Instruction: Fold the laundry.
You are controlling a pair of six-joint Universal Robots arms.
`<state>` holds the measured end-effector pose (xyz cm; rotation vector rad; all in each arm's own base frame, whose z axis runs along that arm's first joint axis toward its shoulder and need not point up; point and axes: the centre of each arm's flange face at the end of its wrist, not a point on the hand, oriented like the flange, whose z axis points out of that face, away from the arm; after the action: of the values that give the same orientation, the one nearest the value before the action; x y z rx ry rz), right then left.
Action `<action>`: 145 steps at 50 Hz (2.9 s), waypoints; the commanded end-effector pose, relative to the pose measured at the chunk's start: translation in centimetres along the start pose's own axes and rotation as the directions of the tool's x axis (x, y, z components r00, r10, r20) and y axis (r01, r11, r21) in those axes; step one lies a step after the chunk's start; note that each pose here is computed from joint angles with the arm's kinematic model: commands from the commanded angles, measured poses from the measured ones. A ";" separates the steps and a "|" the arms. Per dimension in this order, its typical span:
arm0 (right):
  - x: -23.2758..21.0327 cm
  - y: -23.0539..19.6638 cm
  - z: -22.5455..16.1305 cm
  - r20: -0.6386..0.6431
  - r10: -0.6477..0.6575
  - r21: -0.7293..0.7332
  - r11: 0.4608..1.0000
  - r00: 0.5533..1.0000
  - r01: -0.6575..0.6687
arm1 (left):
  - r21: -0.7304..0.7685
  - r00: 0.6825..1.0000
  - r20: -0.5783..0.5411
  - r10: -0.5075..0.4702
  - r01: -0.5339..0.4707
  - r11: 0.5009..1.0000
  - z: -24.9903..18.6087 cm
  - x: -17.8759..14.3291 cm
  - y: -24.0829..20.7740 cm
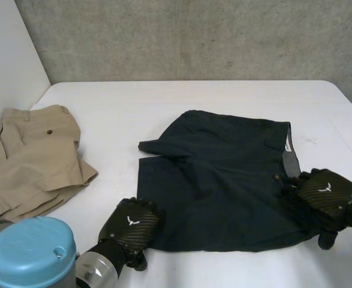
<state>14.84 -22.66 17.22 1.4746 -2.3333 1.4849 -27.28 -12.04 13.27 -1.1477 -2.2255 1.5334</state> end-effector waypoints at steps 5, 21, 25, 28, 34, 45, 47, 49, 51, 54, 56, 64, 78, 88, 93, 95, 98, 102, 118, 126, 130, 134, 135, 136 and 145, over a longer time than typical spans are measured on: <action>0.7 2.0 0.1 0.014 0.060 0.049 0.997 0.998 -0.060 | -0.009 1.000 0.020 0.010 -0.010 1.000 0.7 0.3 0.5; 0.1 3.2 1.3 0.043 0.089 0.054 0.994 0.995 -0.091 | -0.023 0.999 0.031 0.011 -0.011 1.000 2.2 0.3 0.8; 0.0 3.6 1.7 0.045 0.092 0.051 0.994 0.995 -0.094 | -0.018 0.999 0.047 0.011 -0.010 1.000 2.7 0.2 0.7; 0.1 3.8 2.0 0.039 0.089 0.053 0.994 0.995 -0.091 | -0.011 0.998 0.056 0.010 -0.009 1.000 2.9 0.1 0.5; 0.3 3.9 2.4 0.025 0.075 0.065 0.995 0.997 -0.076 | 0.026 0.996 0.091 0.004 -0.006 1.000 3.3 -0.4 -0.5; 2.2 1.5 0.6 -0.059 0.139 0.138 0.982 0.989 -0.129 | 0.142 0.993 0.119 -0.017 0.000 0.990 1.8 -1.3 -3.9; 2.7 0.5 -0.2 -0.080 0.133 0.150 0.981 0.988 -0.120 | 0.190 0.991 0.131 -0.027 0.001 0.982 1.0 -1.7 -5.3; 3.1 -0.3 -1.0 -0.097 0.120 0.157 0.982 0.988 -0.104 | 0.227 0.989 0.142 -0.035 0.002 0.974 0.4 -2.1 -6.4; 3.9 -2.0 -2.5 -0.127 0.097 0.170 0.983 0.987 -0.075 | 0.276 0.987 0.152 -0.042 -0.001 0.961 -0.9 -2.6 -8.0; 4.6 -4.3 -4.9 -0.156 0.076 0.183 0.982 0.985 -0.046 | 0.318 0.986 0.161 -0.050 -0.004 0.948 -3.2 -3.2 -9.9; 5.0 -5.3 -6.1 -0.171 0.072 0.185 0.982 0.983 -0.040 | 0.330 0.985 0.163 -0.054 -0.003 0.944 -4.2 -3.5 -10.7; 5.5 -7.0 -8.9 -0.155 0.087 0.121 0.990 0.984 -0.069 | 0.338 0.987 0.154 -0.052 -0.004 0.941 -7.5 -3.9 -12.2; 3.9 -4.1 -3.7 0.065 0.123 -0.017 0.992 0.990 -0.122 | 0.130 0.994 0.108 -0.013 -0.002 0.991 0.2 -2.6 -8.1; 4.9 -3.0 1.2 -0.015 0.145 -0.055 0.988 0.989 -0.145 | 0.160 0.992 0.128 -0.020 0.000 0.987 6.6 -2.9 -9.2; 6.7 -5.2 2.8 -0.089 0.170 0.073 0.984 0.981 -0.164 | 0.256 0.982 0.182 -0.051 0.003 0.967 8.4 -5.1 -12.5; 7.4 -6.8 3.1 -0.116 0.176 0.143 0.977 0.977 -0.159 | 0.298 0.976 0.206 -0.066 0.002 0.955 8.9 -6.1 -14.0; 9.9 -11.1 2.8 -0.208 0.211 0.305 0.942 0.955 -0.142 | 0.419 0.961 0.255 -0.104 -0.013 0.908 8.8 -8.3 -18.3; 13.9 -16.2 1.0 -0.332 0.327 0.525 0.844 0.885 -0.115 | 0.577 0.944 0.290 -0.156 -0.042 0.815 6.9 -10.1 -23.9; 13.7 -18.1 -1.1 -0.315 0.437 0.678 0.725 0.842 -0.123 | 0.633 0.895 0.383 -0.228 -0.075 0.770 3.6 -13.2 -22.8; 7.8 -11.2 2.7 -0.243 0.248 0.292 0.941 0.938 -0.173 | 0.379 0.931 0.339 -0.136 -0.003 0.925 5.5 -10.1 -12.9; 4.7 -7.8 2.7 -0.170 0.057 0.054 0.997 0.984 -0.048 | 0.256 0.957 0.283 -0.066 -0.009 0.967 5.0 -8.0 -8.7; 3.5 -6.8 2.4 -0.125 0.021 -0.007 1.000 0.992 -0.022 | 0.209 0.958 0.287 0.007 -0.070 0.975 4.1 -7.8 -7.8; 3.4 -6.9 2.3 -0.122 0.021 -0.009 1.000 0.992 -0.022 | 0.206 0.957 0.291 0.018 -0.081 0.975 3.9 -7.8 -7.8; 3.4 -6.9 2.1 -0.123 0.022 -0.009 1.000 0.992 -0.024 | 0.200 0.955 0.294 0.031 -0.093 0.975 3.7 -7.8 -7.9; 5.4 -13.2 -5.8 -0.298 -0.017 0.185 0.980 0.954 0.075 | 0.477 0.915 0.403 -0.023 -0.188 0.858 -6.3 -9.4 -16.9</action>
<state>18.63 -26.13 24.89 1.3188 -2.2271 1.5727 -27.23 -20.10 23.21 -0.9864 -2.0871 2.0917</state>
